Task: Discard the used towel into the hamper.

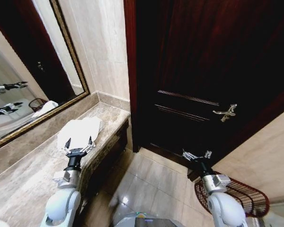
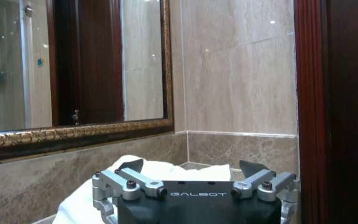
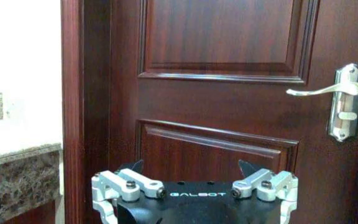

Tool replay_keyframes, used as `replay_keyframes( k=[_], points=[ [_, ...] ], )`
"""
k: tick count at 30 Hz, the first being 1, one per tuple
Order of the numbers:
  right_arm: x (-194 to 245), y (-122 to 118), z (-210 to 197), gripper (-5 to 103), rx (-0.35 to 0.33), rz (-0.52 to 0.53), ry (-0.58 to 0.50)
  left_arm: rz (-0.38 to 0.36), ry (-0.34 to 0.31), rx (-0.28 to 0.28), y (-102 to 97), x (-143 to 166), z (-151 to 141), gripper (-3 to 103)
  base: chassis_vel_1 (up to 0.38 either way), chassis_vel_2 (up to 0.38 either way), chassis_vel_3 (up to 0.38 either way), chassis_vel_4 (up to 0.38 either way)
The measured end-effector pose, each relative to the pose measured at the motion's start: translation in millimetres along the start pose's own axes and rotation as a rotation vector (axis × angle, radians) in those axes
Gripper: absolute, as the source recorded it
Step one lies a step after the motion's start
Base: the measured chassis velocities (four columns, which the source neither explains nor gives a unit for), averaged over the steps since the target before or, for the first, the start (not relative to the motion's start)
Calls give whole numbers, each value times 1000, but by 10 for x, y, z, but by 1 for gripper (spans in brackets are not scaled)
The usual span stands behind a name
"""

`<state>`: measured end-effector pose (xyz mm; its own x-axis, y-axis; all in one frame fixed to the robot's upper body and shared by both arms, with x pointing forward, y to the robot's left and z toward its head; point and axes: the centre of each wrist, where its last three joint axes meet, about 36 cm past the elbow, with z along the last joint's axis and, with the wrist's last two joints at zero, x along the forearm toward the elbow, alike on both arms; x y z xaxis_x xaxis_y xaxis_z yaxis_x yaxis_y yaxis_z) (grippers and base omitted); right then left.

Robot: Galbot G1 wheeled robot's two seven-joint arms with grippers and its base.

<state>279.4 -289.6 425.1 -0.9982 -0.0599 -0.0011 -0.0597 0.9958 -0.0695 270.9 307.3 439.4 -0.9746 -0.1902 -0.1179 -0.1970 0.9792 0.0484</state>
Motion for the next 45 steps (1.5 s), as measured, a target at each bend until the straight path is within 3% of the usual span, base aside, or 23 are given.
replay_keyframes(
  k=[18,45],
  points=[
    [7,-10,32,100,-4,4,-7,-29,21,-7,6,11,3,100,0,0,0,0],
    [32,-25,17,100,-4,9,-18,-39,-18,3,25,10,28,100,0,0,0,0]
  ],
)
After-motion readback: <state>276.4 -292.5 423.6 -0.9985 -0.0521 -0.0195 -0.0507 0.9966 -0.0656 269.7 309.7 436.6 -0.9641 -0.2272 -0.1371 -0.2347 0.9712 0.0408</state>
